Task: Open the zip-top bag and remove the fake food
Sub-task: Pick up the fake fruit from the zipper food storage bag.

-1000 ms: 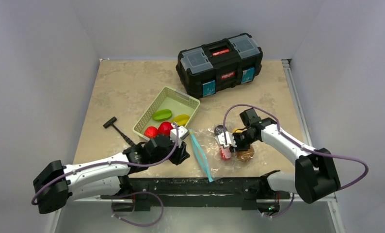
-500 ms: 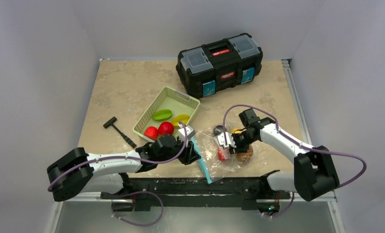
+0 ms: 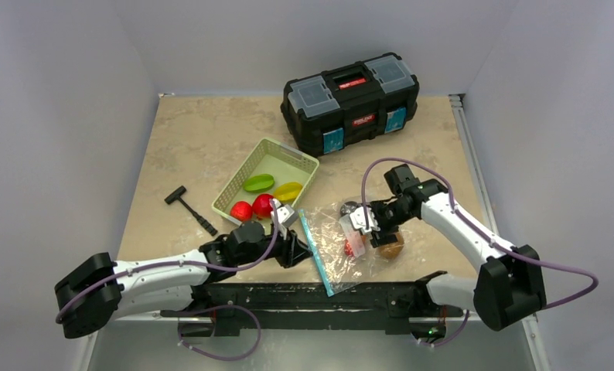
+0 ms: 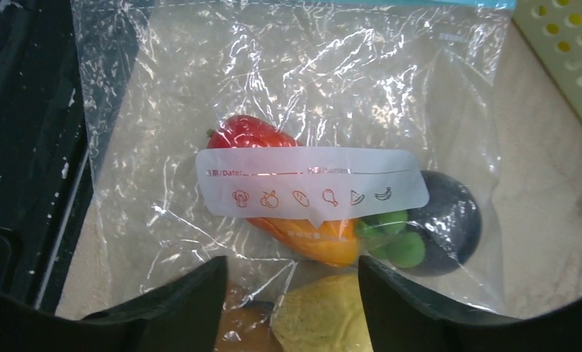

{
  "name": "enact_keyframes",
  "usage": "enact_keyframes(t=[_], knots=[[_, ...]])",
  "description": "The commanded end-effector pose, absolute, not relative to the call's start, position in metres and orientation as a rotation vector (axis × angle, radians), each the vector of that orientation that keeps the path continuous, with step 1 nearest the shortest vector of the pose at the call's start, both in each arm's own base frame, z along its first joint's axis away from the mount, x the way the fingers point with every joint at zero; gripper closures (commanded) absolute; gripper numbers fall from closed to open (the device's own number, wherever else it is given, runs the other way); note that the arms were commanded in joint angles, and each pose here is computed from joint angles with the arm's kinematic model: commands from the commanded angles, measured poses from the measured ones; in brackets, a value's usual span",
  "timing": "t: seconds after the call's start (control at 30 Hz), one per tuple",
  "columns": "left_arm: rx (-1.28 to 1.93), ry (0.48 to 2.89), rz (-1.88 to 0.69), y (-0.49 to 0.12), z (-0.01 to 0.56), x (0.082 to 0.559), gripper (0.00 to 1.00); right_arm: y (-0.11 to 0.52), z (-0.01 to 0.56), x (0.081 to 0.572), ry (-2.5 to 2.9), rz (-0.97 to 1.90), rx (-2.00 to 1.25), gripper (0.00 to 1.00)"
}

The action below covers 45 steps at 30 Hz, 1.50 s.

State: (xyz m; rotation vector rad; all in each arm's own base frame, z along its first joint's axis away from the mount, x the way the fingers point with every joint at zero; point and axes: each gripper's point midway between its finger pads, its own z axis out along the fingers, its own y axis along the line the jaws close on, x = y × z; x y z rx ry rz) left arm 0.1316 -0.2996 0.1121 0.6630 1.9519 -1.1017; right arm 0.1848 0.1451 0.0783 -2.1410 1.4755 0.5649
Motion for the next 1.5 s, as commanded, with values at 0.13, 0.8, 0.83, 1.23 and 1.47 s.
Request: enact_keyframes(t=[0.13,0.8,0.83,1.23,1.47], knots=[[0.783,1.938,-1.081,-0.293,0.091,0.122,0.67,0.151,0.088,0.203,1.327,0.468,-2.2,0.22],[1.002,1.799,-0.968,-0.297,0.069,0.128,0.55,0.15,0.037,0.218,1.458,0.44,-2.21,0.33],[1.005,1.797,-0.965,-0.298,0.068,0.127,0.55,0.152,0.035,0.216,1.463,0.456,-2.214,0.35],[1.07,1.69,-0.883,-0.319,0.061,0.128,0.54,0.164,0.03,0.207,1.537,0.586,-2.219,0.9],[1.07,1.622,-0.851,-0.313,0.055,0.13,0.54,0.166,0.043,0.21,1.522,0.556,-2.186,0.75]])
